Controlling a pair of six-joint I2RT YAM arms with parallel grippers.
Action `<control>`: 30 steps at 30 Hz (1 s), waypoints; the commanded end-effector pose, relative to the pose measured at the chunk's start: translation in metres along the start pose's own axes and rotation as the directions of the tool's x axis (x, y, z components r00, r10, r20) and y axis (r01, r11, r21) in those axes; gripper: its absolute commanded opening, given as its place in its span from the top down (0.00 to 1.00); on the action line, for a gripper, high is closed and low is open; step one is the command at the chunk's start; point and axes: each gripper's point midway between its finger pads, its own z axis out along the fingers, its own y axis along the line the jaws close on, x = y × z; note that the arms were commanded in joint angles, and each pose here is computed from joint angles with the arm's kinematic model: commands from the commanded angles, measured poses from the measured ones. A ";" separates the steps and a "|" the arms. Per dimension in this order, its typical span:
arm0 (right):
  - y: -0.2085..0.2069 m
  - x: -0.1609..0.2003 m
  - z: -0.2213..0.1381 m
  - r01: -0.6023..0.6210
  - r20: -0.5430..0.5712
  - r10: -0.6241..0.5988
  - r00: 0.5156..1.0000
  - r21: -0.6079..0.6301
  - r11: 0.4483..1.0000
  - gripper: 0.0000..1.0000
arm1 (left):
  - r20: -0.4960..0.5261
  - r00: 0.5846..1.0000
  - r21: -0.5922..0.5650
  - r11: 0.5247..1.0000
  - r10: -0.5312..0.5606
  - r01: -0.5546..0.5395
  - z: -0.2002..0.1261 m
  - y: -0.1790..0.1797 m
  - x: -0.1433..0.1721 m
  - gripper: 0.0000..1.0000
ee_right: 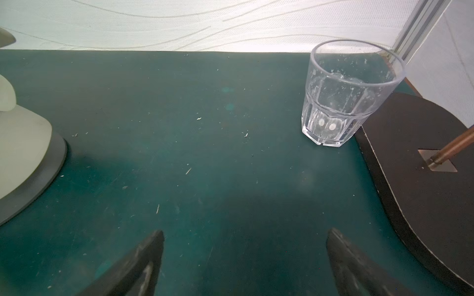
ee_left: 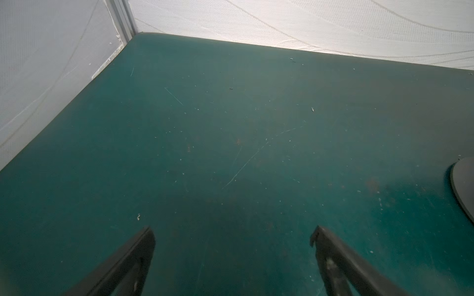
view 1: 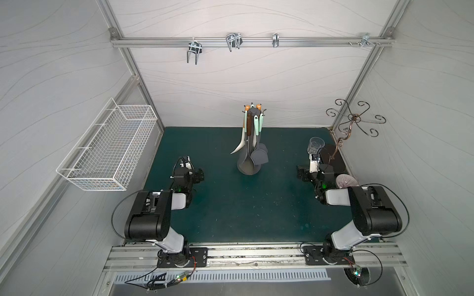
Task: Take the spatula off the kitchen utensil rack
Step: Take off the spatula from the rack.
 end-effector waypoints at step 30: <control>-0.001 0.000 0.001 -0.004 -0.003 0.004 1.000 -0.002 1.000 0.01 | 0.050 0.999 0.009 1.000 0.007 -0.007 0.001 -0.003 -0.016 0.00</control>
